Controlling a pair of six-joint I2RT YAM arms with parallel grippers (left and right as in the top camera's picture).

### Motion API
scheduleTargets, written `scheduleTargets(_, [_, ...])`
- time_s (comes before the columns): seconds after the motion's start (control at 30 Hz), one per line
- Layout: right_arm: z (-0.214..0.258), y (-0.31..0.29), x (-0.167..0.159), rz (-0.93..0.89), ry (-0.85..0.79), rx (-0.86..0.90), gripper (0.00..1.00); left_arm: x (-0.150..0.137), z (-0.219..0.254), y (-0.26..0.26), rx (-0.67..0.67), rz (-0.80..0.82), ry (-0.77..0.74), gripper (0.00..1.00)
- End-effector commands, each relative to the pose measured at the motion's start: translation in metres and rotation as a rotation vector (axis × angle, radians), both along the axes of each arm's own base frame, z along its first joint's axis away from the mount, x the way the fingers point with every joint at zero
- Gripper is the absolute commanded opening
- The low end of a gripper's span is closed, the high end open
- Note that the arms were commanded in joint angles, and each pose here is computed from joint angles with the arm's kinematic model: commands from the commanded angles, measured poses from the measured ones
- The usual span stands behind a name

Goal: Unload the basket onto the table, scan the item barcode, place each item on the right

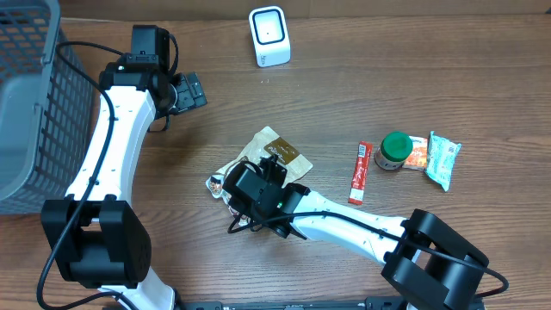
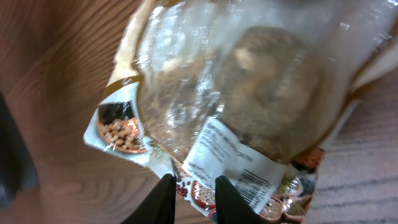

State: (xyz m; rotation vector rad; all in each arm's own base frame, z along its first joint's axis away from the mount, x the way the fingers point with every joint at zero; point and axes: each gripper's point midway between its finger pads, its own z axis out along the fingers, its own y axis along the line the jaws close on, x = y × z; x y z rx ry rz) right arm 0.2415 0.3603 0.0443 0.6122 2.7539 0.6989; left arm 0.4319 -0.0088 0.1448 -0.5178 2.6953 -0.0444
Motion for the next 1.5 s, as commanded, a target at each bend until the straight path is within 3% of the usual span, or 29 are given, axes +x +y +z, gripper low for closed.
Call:
scheduleTargets(0.0, [0.023, 0.004, 0.009, 0.111, -0.090, -0.011, 0.29, 0.003, 0.013, -0.002, -0.009, 0.002, -0.035, 1.00])
scheduleTargets(0.13, [0.048, -0.032, 0.030, 0.072, -0.119, -0.097, 0.31, 0.003, 0.013, -0.002, -0.009, 0.002, -0.035, 1.00])
scheduleTargets(0.4, [0.024, -0.081, 0.014, 0.040, 0.024, -0.261, 0.04, 0.003, 0.013, -0.002, -0.009, 0.001, -0.035, 1.00])
scheduleTargets(0.63, [-0.010, -0.088, -0.014, -0.048, 0.098, -0.265, 0.04, 0.003, 0.013, -0.002, -0.009, 0.002, -0.035, 1.00])
scheduleTargets(0.83, [-0.026, -0.053, -0.030, 0.001, 0.110, -0.096, 0.04, 0.003, 0.013, -0.002, -0.009, 0.002, -0.035, 1.00])
scheduleTargets(1.07, [-0.030, -0.029, -0.031, 0.037, 0.029, -0.057, 0.04, 0.003, 0.013, -0.002, -0.009, 0.002, -0.035, 1.00])
scheduleTargets(1.23, [-0.042, -0.027, -0.037, 0.052, 0.061, -0.067, 0.04, 0.003, 0.013, -0.002, -0.009, 0.002, -0.035, 1.00])
scheduleTargets(1.47, [-0.038, -0.031, -0.021, 0.010, -0.017, -0.088, 0.04, 0.003, 0.013, -0.002, -0.009, 0.002, -0.035, 1.00])
